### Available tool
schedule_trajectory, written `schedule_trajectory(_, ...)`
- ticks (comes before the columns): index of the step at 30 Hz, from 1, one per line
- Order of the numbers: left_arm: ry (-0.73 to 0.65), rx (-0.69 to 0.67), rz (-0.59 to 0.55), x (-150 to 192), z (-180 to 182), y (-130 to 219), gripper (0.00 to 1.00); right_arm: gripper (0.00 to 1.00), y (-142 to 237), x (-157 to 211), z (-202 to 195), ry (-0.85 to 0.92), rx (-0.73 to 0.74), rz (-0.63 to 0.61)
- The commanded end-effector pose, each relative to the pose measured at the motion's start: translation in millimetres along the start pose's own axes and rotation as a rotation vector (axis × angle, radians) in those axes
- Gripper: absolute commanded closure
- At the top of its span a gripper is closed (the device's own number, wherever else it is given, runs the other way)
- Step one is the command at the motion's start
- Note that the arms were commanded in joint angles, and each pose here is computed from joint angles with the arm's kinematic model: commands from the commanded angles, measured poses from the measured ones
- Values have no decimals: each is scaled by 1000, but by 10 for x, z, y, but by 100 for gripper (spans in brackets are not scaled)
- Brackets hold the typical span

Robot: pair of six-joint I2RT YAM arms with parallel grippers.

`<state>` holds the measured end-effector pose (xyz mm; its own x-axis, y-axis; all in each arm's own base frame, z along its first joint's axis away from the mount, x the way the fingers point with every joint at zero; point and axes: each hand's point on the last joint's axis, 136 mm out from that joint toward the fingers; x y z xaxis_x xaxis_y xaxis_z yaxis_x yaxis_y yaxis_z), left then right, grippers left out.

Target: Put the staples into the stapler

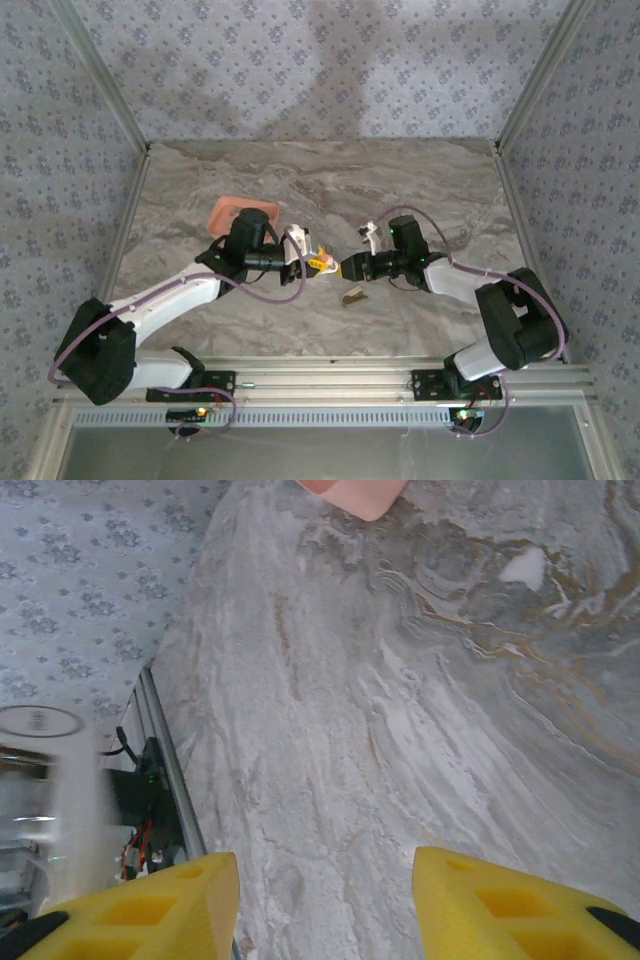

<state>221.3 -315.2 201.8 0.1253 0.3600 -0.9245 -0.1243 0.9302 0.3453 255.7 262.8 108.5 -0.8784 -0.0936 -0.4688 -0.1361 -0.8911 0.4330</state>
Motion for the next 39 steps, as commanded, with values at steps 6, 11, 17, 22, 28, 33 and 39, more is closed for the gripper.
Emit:
schedule_trajectory(6,-26,-33,-75,-193,66,73,83,44,245,-121,130,190,55,-89)
schedule_trajectory(11,-27,-53,-62,-174,103,87,83,41,528,-184,351,262,25,-140)
schedule_trajectory(17,-30,-59,-53,-146,112,78,83,41,573,-184,629,194,-91,-117)
schedule_trajectory(22,-21,-49,-65,-162,94,78,83,42,479,-217,735,173,-135,-100)
schedule_trajectory(28,-25,-44,-83,-190,75,88,83,44,422,-308,742,160,-146,-112)
schedule_trajectory(33,-27,-37,-95,-215,62,92,83,45,378,-363,719,144,-153,-117)
schedule_trajectory(39,-31,-27,-109,-252,42,102,83,46,333,-393,672,129,-145,-115)
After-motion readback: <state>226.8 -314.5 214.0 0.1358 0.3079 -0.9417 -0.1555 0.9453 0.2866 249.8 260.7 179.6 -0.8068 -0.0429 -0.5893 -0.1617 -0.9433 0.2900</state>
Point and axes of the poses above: each hand's point on the last joint's axis, 136 mm out from that joint toward the fingers, its own y axis back along the fingers, its own z axis along the line the jaws close on, x = y × z, and after that the axes turned 4 degrees about -y, right-handed
